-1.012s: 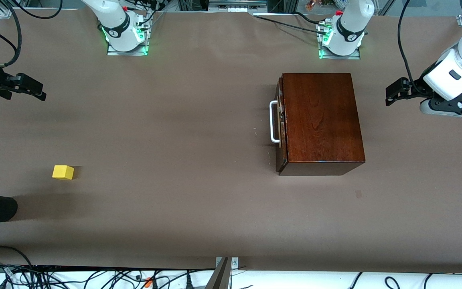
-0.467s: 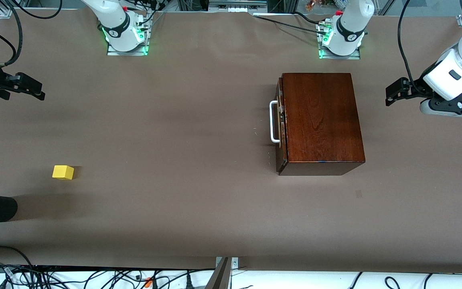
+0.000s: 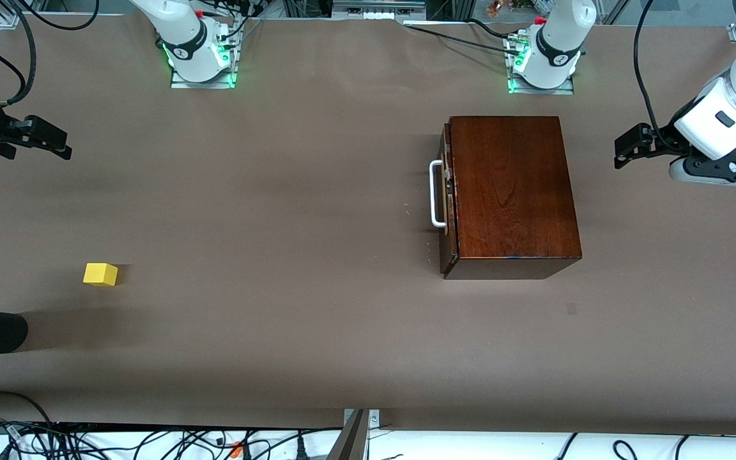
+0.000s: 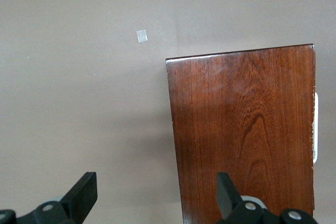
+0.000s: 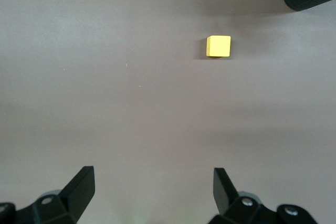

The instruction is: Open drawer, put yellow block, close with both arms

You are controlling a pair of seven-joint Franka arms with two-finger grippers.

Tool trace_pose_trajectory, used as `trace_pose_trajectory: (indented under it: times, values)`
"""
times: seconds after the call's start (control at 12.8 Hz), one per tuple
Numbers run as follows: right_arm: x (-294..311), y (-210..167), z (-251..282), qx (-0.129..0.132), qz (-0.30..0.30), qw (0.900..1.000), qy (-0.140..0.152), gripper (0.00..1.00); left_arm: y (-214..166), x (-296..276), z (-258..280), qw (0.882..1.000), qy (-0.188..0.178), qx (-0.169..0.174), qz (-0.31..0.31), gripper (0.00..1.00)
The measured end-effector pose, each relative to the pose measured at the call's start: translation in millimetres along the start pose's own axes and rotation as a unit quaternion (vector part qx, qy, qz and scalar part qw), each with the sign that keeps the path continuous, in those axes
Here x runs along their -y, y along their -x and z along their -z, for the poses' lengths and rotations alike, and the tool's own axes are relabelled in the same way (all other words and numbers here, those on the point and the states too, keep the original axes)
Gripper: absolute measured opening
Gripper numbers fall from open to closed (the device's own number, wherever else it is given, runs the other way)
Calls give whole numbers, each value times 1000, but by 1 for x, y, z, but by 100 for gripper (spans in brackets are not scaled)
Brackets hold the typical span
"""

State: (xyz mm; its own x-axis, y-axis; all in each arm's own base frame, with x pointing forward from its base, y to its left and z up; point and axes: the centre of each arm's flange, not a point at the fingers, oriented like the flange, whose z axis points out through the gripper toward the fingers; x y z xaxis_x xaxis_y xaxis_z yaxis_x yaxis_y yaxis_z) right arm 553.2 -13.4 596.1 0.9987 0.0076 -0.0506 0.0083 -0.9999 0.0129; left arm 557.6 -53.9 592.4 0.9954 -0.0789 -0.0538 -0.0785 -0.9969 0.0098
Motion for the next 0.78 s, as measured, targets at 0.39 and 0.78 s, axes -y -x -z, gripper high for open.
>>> trace_pose_trajectory:
  times: [0.39,0.78]
  values:
    - [0,0,0,0,1,1000,0,100,5,-8,-12,999,-1,42,-8,100]
    - [0,0,0,0,2,1000,0,100,-6,-82,-61,994,-5,99,-50,100]
